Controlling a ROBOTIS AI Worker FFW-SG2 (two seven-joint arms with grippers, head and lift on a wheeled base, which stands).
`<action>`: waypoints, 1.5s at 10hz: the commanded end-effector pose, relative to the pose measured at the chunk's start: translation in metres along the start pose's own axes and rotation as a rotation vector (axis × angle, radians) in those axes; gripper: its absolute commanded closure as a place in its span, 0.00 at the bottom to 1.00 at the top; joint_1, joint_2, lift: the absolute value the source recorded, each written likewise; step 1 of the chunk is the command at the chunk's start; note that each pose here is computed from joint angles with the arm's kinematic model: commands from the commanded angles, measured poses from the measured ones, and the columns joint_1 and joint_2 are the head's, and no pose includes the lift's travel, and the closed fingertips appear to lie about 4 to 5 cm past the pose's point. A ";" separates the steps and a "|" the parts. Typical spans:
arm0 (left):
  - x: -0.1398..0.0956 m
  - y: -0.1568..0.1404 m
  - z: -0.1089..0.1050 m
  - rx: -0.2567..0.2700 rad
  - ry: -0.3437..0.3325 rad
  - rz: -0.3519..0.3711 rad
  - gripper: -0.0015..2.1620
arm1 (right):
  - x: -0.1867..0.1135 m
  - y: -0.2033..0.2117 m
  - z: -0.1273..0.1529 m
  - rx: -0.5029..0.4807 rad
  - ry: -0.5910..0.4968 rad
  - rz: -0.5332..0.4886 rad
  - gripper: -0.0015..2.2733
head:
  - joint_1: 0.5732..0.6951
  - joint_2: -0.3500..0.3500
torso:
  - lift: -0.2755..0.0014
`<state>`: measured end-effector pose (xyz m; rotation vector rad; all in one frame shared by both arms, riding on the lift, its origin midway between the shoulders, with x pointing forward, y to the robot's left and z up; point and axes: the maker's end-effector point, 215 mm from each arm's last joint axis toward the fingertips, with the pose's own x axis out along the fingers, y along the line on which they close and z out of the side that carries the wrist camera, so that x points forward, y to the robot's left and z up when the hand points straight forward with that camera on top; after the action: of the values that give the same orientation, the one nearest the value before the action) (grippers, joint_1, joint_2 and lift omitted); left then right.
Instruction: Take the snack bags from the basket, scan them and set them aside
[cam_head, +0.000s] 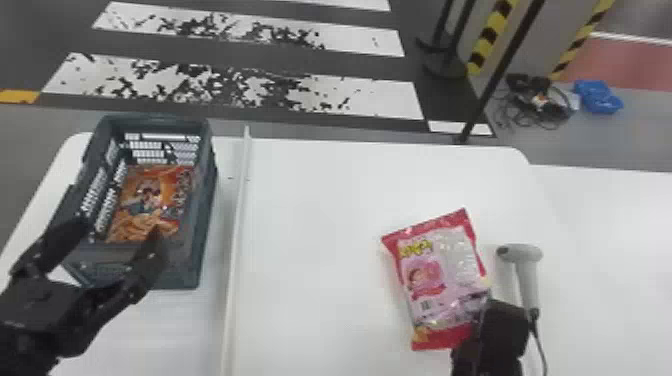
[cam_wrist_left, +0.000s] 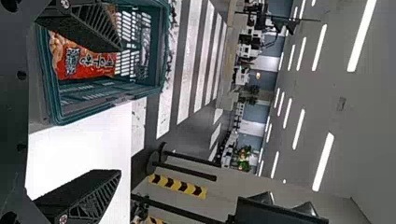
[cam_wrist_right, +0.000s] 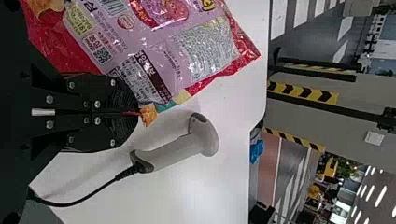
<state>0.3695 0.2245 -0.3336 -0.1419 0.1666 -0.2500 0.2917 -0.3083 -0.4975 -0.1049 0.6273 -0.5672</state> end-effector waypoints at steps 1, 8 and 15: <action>0.004 -0.002 -0.001 -0.005 -0.001 -0.006 0.03 | -0.004 0.002 -0.017 -0.016 0.036 -0.003 0.89 | 1.00 0.29 | 0.72; 0.009 -0.007 -0.005 -0.018 0.002 -0.018 0.03 | -0.026 0.005 -0.015 -0.024 0.040 -0.013 0.03 | 1.00 0.30 | 0.72; 0.009 -0.014 -0.002 -0.023 -0.008 -0.023 0.03 | 0.002 0.045 0.075 -0.080 -0.273 0.264 0.93 | 1.00 0.38 | 0.72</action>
<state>0.3744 0.2084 -0.3349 -0.1674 0.1612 -0.2699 0.3548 -0.2692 -0.4485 -0.1592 0.3961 -0.2520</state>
